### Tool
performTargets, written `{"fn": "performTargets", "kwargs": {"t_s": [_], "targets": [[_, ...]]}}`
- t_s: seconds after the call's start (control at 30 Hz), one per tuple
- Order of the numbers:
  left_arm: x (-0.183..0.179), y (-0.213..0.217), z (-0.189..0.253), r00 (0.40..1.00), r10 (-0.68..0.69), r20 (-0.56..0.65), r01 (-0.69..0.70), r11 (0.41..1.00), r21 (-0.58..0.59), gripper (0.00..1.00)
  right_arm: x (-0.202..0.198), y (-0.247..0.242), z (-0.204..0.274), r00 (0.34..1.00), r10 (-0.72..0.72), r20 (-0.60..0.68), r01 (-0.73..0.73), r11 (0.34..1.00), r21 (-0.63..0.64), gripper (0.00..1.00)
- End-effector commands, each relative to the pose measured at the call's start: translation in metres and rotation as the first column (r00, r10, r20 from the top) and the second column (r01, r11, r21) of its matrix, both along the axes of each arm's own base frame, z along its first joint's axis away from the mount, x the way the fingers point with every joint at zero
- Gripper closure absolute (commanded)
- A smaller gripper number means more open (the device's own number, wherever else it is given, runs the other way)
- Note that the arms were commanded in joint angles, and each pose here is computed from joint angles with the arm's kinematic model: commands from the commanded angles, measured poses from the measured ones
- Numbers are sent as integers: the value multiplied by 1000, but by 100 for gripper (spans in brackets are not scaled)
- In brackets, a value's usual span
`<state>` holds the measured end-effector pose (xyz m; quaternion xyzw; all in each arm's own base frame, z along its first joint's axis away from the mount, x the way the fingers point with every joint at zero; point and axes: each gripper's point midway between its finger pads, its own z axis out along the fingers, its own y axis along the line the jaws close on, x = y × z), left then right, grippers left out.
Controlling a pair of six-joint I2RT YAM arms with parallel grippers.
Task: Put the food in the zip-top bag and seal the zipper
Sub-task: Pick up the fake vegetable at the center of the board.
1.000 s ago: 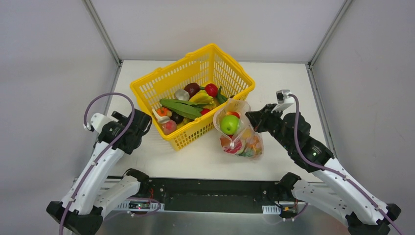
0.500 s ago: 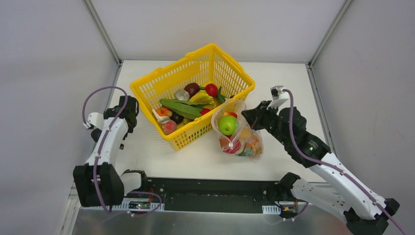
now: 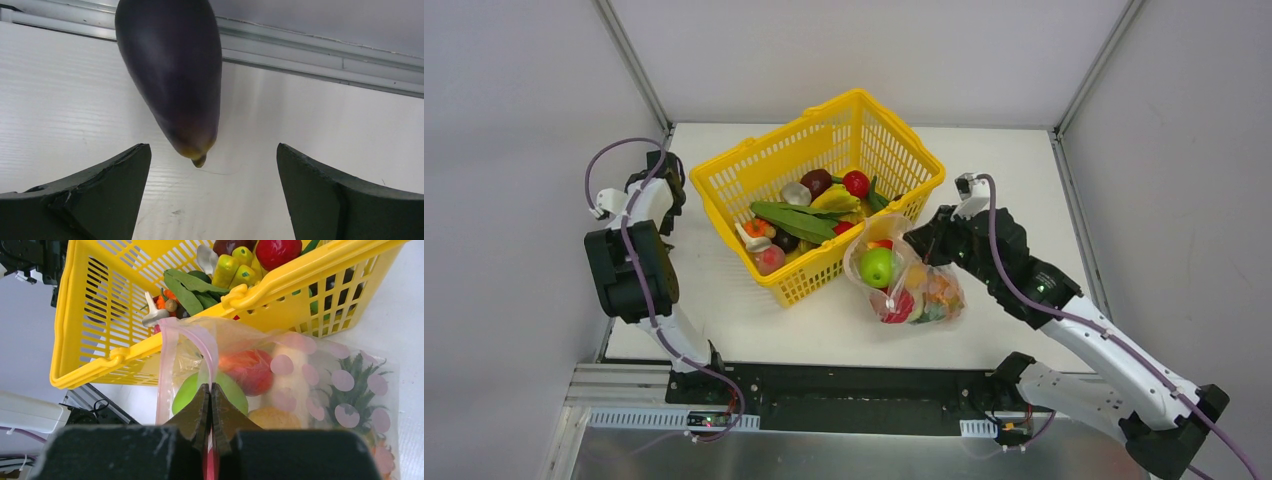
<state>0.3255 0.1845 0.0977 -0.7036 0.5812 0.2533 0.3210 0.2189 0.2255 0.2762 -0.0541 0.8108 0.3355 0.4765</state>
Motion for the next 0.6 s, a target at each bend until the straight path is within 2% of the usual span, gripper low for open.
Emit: {"fn": "performTargets", "kwargs": {"t_s": [0.0,0.2,0.3,0.33,0.43,0.57], "targets": [[8,0,-5,1000,-6,-11,6,999,-34,1,3,8,12,1000,5,-18,-5,999,42,97],[-4,13,-24,996,72,55,-71,997,-11,1,5,15,2,998,27,-58,-26,1000,16,97],[8,20,-44,995,86,47,-80,989,-127,2,6,16,-1,997,29,-66,-29,1000,0,97],[16,20,-51,996,71,45,-62,984,-167,7,6,15,-1,997,30,-65,-30,1000,-1,97],[34,25,-48,1000,29,-1,-29,979,-200,9,6,15,-2,997,33,-69,-33,999,-6,97],[47,31,-51,1000,18,8,-15,960,-279,14,6,16,-8,996,33,-85,-34,999,-8,97]]}}
